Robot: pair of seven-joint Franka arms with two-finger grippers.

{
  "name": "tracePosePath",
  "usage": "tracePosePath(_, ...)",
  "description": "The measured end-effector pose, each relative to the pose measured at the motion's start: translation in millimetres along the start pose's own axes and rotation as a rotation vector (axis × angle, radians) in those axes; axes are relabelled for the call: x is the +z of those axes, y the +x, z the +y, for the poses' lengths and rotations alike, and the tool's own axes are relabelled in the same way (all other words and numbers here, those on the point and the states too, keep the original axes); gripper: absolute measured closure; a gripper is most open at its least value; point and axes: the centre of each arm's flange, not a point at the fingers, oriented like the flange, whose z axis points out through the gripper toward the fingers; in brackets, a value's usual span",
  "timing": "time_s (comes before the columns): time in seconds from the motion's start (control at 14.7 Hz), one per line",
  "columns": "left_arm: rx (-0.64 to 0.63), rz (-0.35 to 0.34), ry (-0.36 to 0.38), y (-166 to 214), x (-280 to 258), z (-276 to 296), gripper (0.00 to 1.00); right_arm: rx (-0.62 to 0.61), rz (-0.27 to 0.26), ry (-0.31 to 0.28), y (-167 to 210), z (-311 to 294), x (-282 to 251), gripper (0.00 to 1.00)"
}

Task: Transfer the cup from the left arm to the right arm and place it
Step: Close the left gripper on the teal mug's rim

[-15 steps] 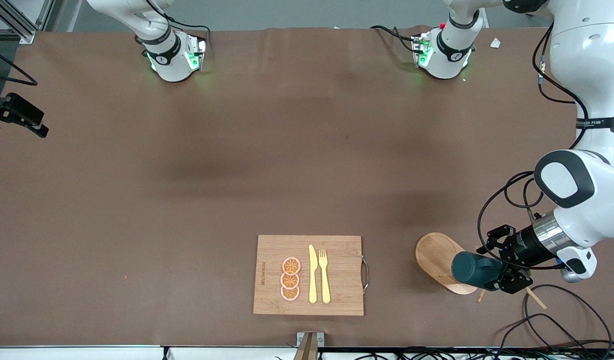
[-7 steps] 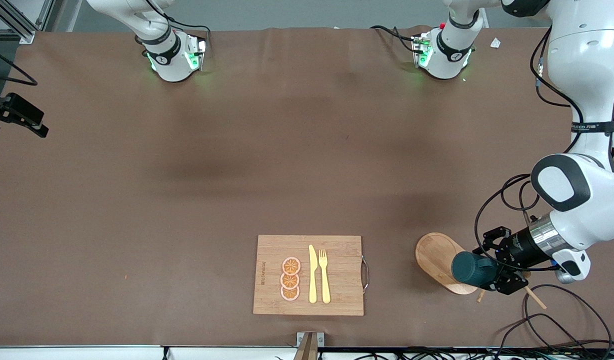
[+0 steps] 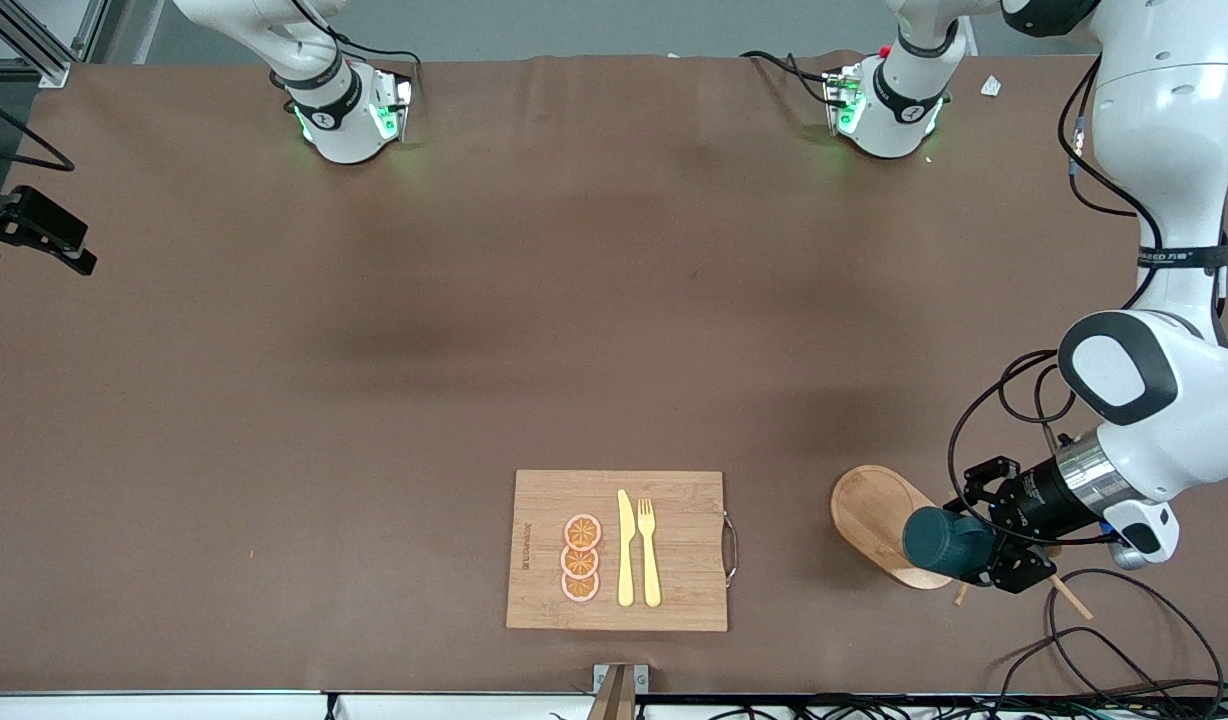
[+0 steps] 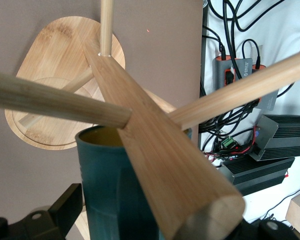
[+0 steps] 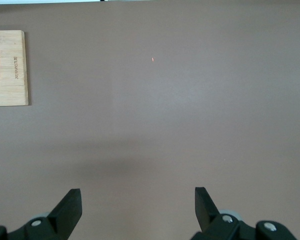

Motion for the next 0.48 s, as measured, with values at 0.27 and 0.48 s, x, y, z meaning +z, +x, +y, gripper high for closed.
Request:
tracePosePath(0.27, 0.002, -0.002, -0.006, -2.5, 1.8, 0.7, 0.04, 0.0, 0.0, 0.0, 0.0, 0.0, 0.0, 0.0)
tracePosePath(0.48, 0.002, -0.002, -0.007, -2.3, 1.7, 0.7, 0.08, 0.0, 0.0, 0.0, 0.0, 0.0, 0.0, 0.0)
